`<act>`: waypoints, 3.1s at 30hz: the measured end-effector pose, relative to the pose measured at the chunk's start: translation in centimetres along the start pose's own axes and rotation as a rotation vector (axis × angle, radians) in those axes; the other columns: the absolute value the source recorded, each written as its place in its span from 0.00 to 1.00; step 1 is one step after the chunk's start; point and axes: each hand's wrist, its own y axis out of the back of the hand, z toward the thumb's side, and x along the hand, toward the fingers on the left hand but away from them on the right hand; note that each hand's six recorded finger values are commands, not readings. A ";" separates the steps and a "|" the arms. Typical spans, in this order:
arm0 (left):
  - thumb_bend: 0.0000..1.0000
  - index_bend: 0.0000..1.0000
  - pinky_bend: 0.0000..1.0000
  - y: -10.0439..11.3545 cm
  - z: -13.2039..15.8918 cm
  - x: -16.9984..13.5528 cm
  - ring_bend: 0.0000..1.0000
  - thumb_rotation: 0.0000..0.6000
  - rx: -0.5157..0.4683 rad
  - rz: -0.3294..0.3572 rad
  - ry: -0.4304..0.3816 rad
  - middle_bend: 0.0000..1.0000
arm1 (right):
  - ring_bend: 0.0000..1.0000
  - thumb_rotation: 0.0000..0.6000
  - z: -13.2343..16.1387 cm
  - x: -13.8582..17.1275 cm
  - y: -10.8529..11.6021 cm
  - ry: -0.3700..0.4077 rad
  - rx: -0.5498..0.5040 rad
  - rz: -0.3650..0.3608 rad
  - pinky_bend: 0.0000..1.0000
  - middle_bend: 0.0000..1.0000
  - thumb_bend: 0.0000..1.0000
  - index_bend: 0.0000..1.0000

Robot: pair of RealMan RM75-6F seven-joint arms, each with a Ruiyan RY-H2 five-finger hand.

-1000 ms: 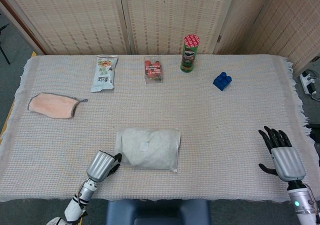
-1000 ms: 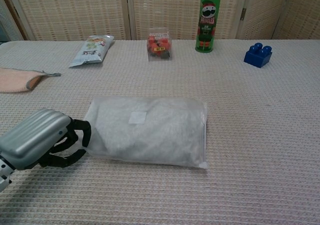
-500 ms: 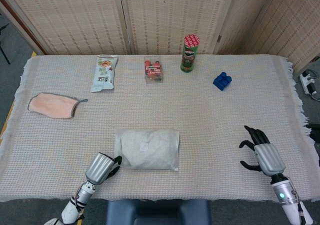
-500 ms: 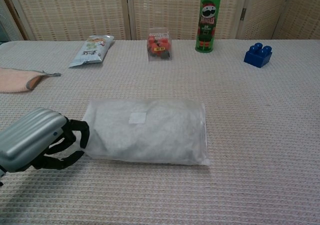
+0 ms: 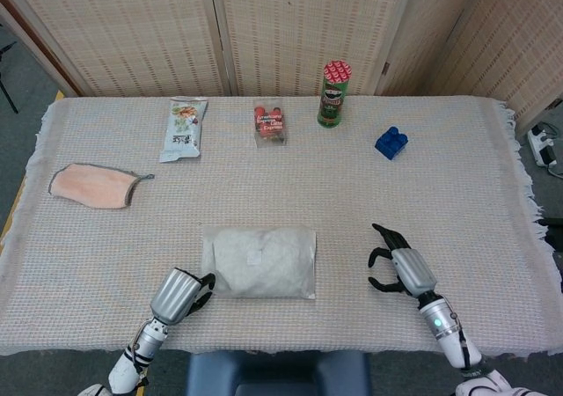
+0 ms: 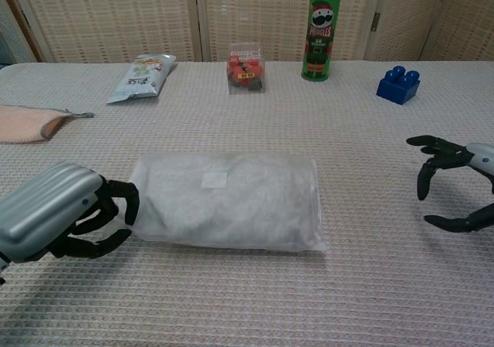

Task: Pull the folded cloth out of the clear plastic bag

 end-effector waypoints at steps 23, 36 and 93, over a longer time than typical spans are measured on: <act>0.50 0.74 1.00 0.8 0.6 0.3 1.00 1.00 -0.011 0.008 0.000 1.00 | 0.00 1.00 5.9 -5.6 -2.0 0.024 -0.154 0.025 0.00 0.02 0.23 0.51; 0.50 0.74 1.00 1.3 0.5 1.1 1.00 1.00 -0.012 0.014 0.009 1.00 | 0.00 1.00 6.9 -6.8 -2.7 0.017 -0.123 0.039 0.00 0.02 0.23 0.51; 0.49 0.75 1.00 1.8 -0.5 1.6 1.00 1.00 -0.002 0.023 0.034 1.00 | 0.00 1.00 9.9 -10.4 -6.7 0.059 -0.227 0.023 0.00 0.10 0.63 0.71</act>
